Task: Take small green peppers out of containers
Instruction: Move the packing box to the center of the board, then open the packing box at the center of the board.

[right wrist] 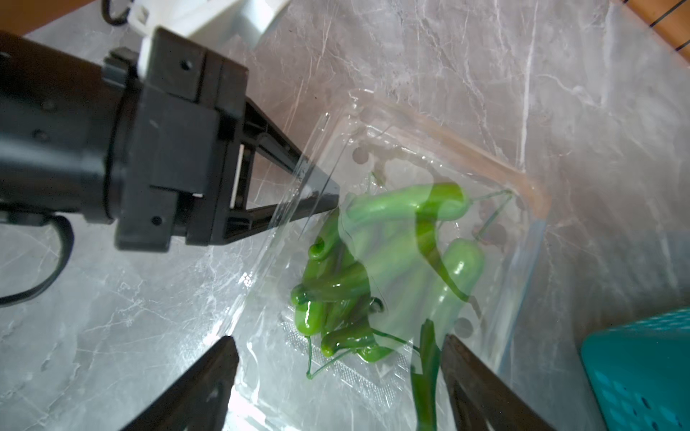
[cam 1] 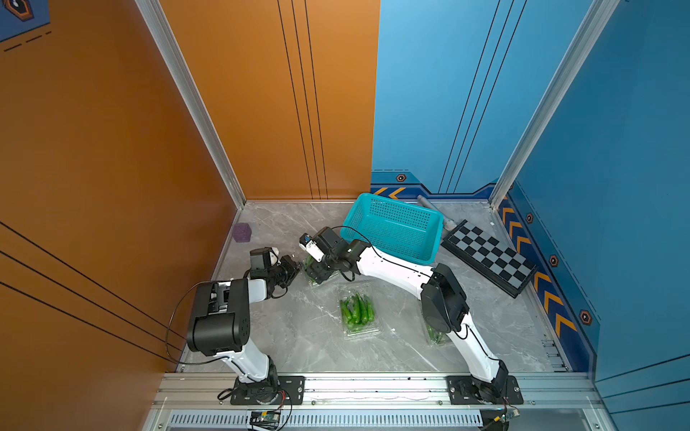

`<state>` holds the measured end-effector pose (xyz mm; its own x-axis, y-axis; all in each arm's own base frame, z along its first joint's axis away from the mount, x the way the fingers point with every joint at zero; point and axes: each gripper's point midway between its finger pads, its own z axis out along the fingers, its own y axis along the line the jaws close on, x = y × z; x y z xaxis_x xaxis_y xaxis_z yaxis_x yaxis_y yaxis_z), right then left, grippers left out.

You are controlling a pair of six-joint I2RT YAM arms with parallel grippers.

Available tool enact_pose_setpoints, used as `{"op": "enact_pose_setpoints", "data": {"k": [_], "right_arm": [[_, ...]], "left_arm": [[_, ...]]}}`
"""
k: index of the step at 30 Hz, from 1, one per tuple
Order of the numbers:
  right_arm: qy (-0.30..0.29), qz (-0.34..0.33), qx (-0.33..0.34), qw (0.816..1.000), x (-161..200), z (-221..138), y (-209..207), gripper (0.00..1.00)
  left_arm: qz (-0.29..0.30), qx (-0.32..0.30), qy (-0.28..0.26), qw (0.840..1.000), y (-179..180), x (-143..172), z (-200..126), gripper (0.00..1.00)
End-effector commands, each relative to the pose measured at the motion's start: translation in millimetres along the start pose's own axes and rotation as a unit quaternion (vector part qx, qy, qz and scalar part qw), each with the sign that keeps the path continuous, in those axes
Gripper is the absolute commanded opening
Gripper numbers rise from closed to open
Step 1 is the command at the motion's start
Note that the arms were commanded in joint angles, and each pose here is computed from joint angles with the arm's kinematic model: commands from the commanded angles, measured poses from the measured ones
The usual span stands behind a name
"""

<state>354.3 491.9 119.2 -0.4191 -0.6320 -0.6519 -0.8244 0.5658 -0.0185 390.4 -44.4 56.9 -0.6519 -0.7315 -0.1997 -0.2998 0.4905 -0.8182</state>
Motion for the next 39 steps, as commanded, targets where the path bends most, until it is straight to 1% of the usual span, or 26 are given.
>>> {"op": "enact_pose_setpoints", "data": {"k": [1, 3, 5, 9, 13, 16, 21, 27, 31, 39], "right_arm": [[-0.027, 0.017, 0.042, 0.999, -12, -8, -26, 0.88], [-0.037, 0.030, 0.031, 0.998, -15, -9, -30, 0.88], [-0.044, 0.021, 0.039, 0.998, -18, -13, -28, 0.88], [-0.046, 0.008, 0.024, 0.999, -20, -19, -9, 0.86], [-0.051, -0.012, 0.028, 0.998, -21, -31, 11, 0.81], [-0.051, -0.016, 0.025, 0.998, -20, -36, 24, 0.80], [-0.041, -0.019, 0.019, 0.999, -12, -28, 36, 0.78], [-0.026, -0.020, 0.029, 0.999, -2, -13, 35, 0.76], [-0.018, -0.019, 0.021, 0.999, 4, -3, 39, 0.75], [-0.007, -0.022, 0.021, 1.000, 11, 8, 42, 0.74]], "left_arm": [[0.005, -0.007, -0.004, 1.000, 1, 4, -5, 0.00], [0.006, -0.005, -0.009, 1.000, -1, 3, -8, 0.00], [0.004, -0.001, -0.012, 1.000, -5, 3, -11, 0.00], [0.004, 0.002, -0.015, 1.000, -9, 4, -12, 0.00], [0.000, -0.005, -0.013, 1.000, -4, 7, -11, 0.00], [-0.001, -0.008, -0.010, 1.000, 0, 9, -11, 0.00], [-0.003, -0.015, -0.008, 1.000, 5, 14, -10, 0.00], [-0.006, -0.018, -0.009, 1.000, 7, 16, -11, 0.00], [-0.009, -0.020, -0.011, 1.000, 8, 16, -12, 0.00], [-0.010, -0.021, -0.012, 1.000, 9, 17, -13, 0.00]]}}
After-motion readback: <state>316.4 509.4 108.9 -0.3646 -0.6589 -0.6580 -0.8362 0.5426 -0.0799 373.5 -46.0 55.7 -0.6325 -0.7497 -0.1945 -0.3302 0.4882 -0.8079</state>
